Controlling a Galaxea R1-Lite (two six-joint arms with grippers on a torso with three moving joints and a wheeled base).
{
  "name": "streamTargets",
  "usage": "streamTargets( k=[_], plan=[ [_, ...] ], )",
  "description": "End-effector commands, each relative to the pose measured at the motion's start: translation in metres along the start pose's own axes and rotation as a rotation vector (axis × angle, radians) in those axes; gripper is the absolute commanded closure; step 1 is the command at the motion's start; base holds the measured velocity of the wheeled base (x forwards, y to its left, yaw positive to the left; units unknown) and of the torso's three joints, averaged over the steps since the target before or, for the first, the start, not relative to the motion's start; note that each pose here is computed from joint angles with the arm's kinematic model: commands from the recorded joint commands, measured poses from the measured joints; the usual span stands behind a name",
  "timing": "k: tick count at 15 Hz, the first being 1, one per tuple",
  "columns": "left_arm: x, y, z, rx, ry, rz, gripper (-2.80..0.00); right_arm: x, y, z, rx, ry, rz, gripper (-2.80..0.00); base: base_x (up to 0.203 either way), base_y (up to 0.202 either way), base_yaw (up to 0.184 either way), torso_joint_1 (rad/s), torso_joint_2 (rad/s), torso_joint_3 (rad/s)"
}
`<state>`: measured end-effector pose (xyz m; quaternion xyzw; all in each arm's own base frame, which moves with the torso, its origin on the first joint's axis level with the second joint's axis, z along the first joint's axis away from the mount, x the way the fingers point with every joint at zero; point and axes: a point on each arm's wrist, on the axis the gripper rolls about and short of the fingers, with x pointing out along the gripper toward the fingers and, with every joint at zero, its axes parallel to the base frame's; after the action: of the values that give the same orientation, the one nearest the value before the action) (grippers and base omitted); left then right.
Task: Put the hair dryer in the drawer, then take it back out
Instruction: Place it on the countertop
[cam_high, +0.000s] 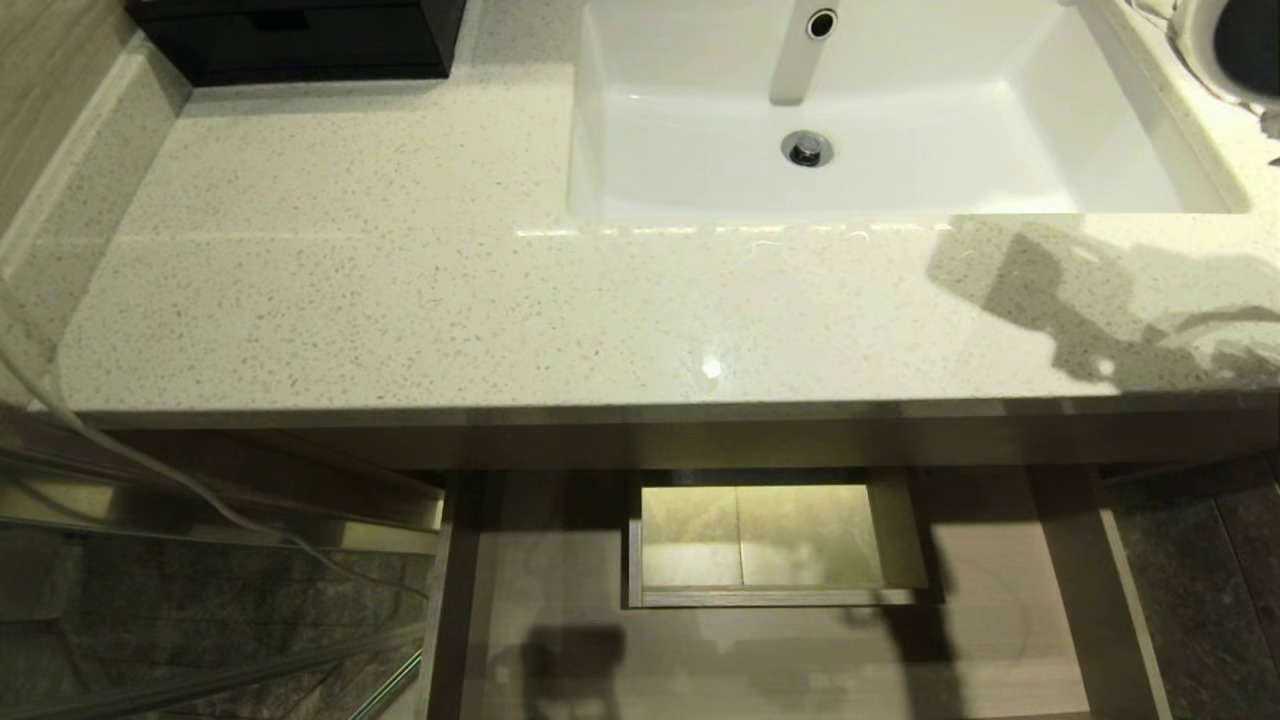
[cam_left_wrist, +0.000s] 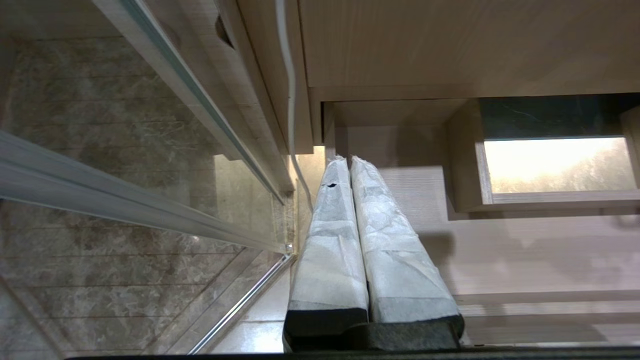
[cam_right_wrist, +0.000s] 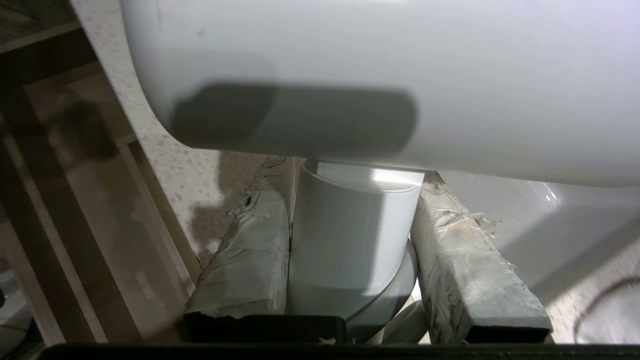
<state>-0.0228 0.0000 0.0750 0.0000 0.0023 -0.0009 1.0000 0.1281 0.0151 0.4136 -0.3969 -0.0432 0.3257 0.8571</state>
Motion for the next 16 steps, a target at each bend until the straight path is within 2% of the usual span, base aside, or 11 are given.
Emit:
streamTargets(
  k=[1,7,16],
  plan=[
    [0.0,0.0,0.0,0.0,0.001,-0.001,0.0,0.023,-0.002,-0.005,0.0,-0.051,0.106,0.0,0.0,0.0,0.0,0.0,0.0,0.0],
    [0.0,0.0,0.0,0.0,0.001,-0.001,0.0,0.063,0.003,-0.004,-0.029,-0.136,0.284,0.0,0.0,0.0,0.0,0.0,0.0,0.0],
    [0.0,0.0,0.0,0.0,0.001,0.0,0.0,0.105,0.008,-0.01,-0.006,-0.145,0.397,0.0,0.0,0.0,0.0,0.0,0.0,0.0]
  ],
)
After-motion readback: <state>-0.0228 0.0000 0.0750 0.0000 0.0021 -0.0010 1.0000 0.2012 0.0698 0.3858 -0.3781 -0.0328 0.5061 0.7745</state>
